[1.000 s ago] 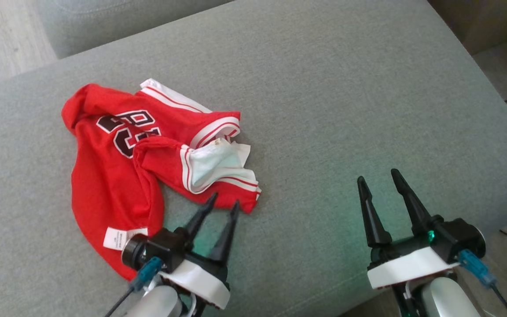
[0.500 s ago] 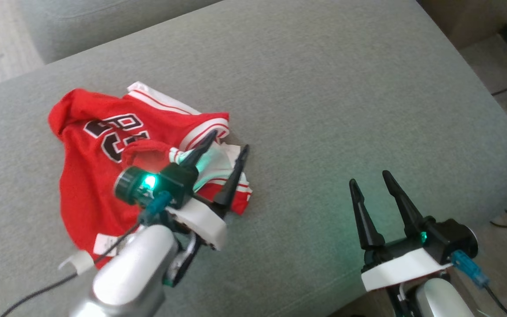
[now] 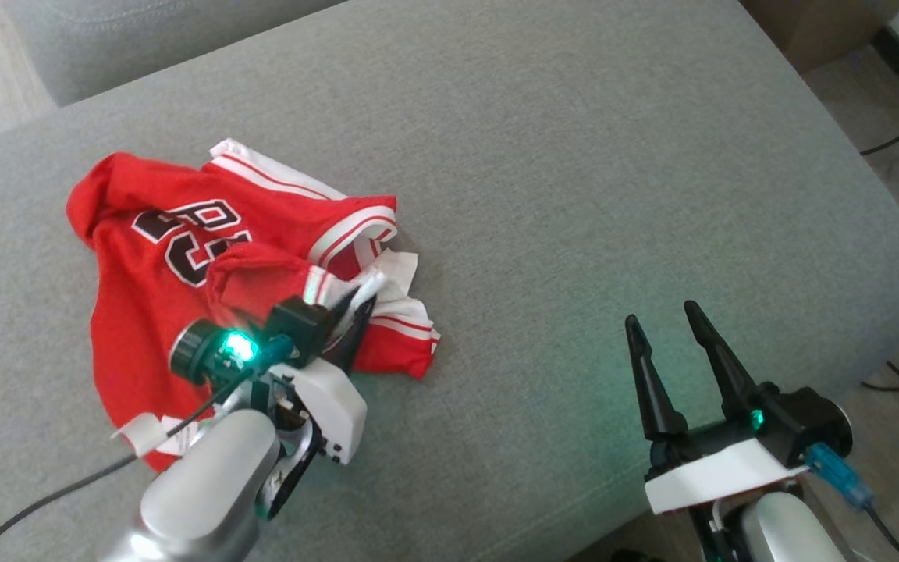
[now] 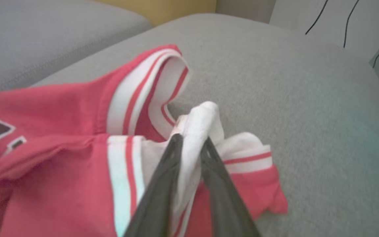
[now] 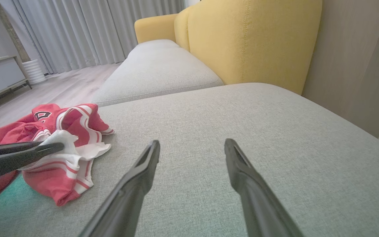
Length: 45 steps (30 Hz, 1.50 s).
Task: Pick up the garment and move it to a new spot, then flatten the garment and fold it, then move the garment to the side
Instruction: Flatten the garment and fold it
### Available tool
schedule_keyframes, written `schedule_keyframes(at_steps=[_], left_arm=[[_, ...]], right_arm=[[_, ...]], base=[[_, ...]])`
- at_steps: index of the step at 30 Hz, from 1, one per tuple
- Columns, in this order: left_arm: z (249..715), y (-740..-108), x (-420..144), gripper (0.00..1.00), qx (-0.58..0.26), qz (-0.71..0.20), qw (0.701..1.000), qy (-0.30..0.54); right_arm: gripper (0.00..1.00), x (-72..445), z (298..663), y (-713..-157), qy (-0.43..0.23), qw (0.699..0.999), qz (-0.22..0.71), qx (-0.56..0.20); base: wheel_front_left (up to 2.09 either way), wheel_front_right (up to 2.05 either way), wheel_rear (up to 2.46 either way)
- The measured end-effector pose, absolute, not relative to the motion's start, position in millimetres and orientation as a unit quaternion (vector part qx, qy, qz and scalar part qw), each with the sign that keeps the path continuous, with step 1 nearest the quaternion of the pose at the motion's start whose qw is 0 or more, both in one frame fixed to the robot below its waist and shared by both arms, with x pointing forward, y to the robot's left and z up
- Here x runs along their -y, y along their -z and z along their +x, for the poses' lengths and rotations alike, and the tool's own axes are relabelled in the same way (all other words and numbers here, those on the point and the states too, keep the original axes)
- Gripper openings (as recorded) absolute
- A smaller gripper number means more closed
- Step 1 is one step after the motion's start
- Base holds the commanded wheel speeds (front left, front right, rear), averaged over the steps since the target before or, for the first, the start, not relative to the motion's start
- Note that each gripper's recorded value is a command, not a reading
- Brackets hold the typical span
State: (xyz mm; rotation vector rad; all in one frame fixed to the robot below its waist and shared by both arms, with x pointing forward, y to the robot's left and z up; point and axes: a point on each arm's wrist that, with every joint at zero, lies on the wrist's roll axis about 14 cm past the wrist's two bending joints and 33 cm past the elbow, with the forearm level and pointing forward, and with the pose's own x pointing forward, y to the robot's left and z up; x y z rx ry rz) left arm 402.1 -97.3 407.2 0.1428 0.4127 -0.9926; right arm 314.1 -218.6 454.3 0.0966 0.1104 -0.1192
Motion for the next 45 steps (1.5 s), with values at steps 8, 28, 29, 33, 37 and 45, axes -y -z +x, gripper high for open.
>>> schedule_keyframes(at_steps=[8,28,29,33,37,45], left_arm=[[410,-429,100,0.00,-0.149,0.033,0.871,0.467],[293,-425,92,0.78,-0.215,-0.112,0.822,0.515],[288,-422,93,0.87,-0.219,-0.110,0.817,0.521],[266,-403,93,1.00,-0.266,-0.090,0.789,0.546],[258,-401,91,1.00,-0.285,-0.100,0.776,0.554],[312,-461,84,1.00,-0.165,-0.169,0.837,0.493]], right_arm=[[1.00,215,319,-453,0.052,0.996,0.050,-0.056],[1.00,200,329,-451,0.023,0.997,0.049,-0.055],[1.00,200,329,-451,0.023,0.997,0.049,-0.055],[1.00,201,328,-452,0.025,0.997,0.049,-0.055],[1.00,203,326,-451,0.028,0.997,0.049,-0.056],[1.00,205,323,-457,0.030,0.997,0.049,-0.045]], base=[[0.00,0.00,0.00],[0.00,0.00,0.00],[0.00,0.00,0.00],[0.00,0.00,0.00],[0.00,0.00,0.00],[0.00,0.00,0.00]])
